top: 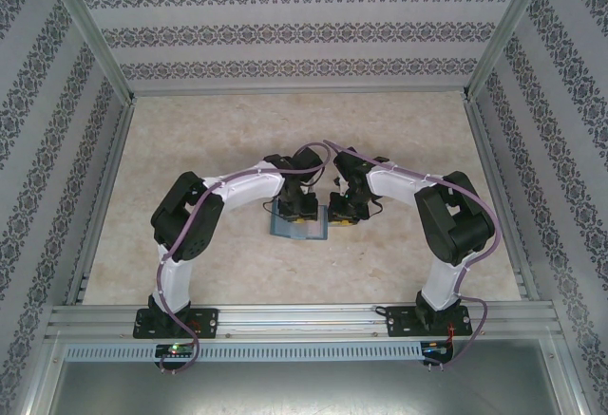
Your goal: Take the credit cards out of the card holder
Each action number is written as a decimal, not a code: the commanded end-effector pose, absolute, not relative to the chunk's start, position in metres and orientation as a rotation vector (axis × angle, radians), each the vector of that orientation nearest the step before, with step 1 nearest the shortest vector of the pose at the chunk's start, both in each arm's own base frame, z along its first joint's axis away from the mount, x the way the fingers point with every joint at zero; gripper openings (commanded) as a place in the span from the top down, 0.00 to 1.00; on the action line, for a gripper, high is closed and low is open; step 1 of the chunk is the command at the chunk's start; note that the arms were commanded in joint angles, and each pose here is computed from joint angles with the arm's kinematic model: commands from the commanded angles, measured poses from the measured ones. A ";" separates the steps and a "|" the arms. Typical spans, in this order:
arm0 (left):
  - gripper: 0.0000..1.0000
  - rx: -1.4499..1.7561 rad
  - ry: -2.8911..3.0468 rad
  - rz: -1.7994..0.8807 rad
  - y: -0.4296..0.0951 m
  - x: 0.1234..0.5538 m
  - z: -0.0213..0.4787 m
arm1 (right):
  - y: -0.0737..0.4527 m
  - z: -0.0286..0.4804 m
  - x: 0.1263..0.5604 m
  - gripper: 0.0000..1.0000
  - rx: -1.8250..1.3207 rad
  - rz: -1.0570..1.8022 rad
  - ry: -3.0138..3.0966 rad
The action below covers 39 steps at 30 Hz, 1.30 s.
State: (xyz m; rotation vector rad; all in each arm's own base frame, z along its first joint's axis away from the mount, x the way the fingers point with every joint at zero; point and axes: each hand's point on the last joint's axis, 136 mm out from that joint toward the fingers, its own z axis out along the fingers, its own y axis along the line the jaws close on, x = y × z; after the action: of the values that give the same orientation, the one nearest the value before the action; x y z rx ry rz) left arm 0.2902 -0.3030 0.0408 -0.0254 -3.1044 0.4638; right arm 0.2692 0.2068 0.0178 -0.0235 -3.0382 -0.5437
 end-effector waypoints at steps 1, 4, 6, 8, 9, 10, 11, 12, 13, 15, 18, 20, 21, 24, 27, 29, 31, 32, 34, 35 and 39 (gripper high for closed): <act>0.71 -0.133 -3.129 0.186 -0.280 0.283 0.044 | 0.204 0.019 0.266 0.75 -0.023 -0.520 -3.034; 0.68 -0.170 -3.143 0.091 -0.274 0.284 0.049 | 0.205 0.019 0.266 0.75 -0.021 -0.521 -3.032; 0.67 -0.183 -3.140 0.055 -0.272 0.284 0.049 | 0.205 0.019 0.266 0.75 -0.021 -0.521 -3.032; 0.65 -0.196 -3.139 0.038 -0.273 0.284 0.049 | 0.205 0.020 0.266 0.75 -0.020 -0.521 -3.033; 0.65 -0.200 -3.139 0.039 -0.274 0.283 0.050 | 0.205 0.020 0.266 0.75 -0.021 -0.522 -3.033; 0.65 -0.201 -3.139 0.065 -0.278 0.284 0.051 | 0.205 0.020 0.266 0.75 -0.019 -0.522 -3.033; 0.65 -0.200 -3.141 0.105 -0.284 0.284 0.053 | 0.205 0.020 0.266 0.75 -0.021 -0.524 -3.032; 0.65 -0.196 -3.140 0.165 -0.291 0.284 0.054 | 0.205 0.020 0.266 0.75 -0.022 -0.523 -3.032; 0.66 -0.187 -3.135 0.239 -0.300 0.284 0.055 | 0.205 0.020 0.266 0.75 -0.021 -0.521 -3.033; 0.67 -0.165 -3.125 0.375 -0.316 0.285 0.056 | 0.204 0.019 0.266 0.75 -0.019 -0.521 -3.033; 0.69 -0.145 -3.103 0.497 -0.332 0.287 0.055 | 0.205 0.020 0.265 0.75 -0.021 -0.524 -3.034; 0.71 -0.139 -3.088 0.519 -0.336 0.286 0.050 | 0.204 0.020 0.265 0.75 -0.023 -0.524 -3.035; 0.71 -0.135 -3.078 0.537 -0.339 0.286 0.048 | 0.204 0.020 0.265 0.75 -0.022 -0.527 -3.036; 0.71 -0.125 -3.045 0.597 -0.348 0.285 0.042 | 0.204 0.021 0.265 0.75 -0.021 -0.525 -3.038; 0.71 -0.117 -3.033 0.592 -0.349 0.285 0.034 | 0.204 0.022 0.265 0.75 -0.022 -0.526 -3.040; 0.71 -0.118 -3.031 0.569 -0.347 0.284 0.028 | 0.204 0.022 0.265 0.75 -0.021 -0.525 -3.041; 0.70 -0.118 -3.033 0.537 -0.344 0.284 0.022 | 0.203 0.022 0.264 0.75 -0.021 -0.524 -3.040; 0.70 -0.120 -3.039 0.510 -0.341 0.284 0.021 | 0.203 0.022 0.264 0.75 -0.022 -0.523 -3.039; 0.68 -0.132 -3.057 0.439 -0.332 0.285 0.020 | 0.203 0.022 0.264 0.75 -0.020 -0.522 -3.042; 0.68 -0.138 -3.067 0.403 -0.328 0.285 0.021 | 0.203 0.022 0.264 0.75 -0.021 -0.521 -3.042; 0.65 -0.157 -3.081 0.275 -0.311 0.283 0.023 | 0.203 0.022 0.264 0.75 -0.023 -0.523 -3.043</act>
State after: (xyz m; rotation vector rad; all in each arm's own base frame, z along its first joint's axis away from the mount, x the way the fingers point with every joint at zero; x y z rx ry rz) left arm 0.2915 -0.3294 0.0320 -0.1157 -3.0811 0.4610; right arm 0.2677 0.2033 0.0180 -0.0281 -3.0411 -0.5162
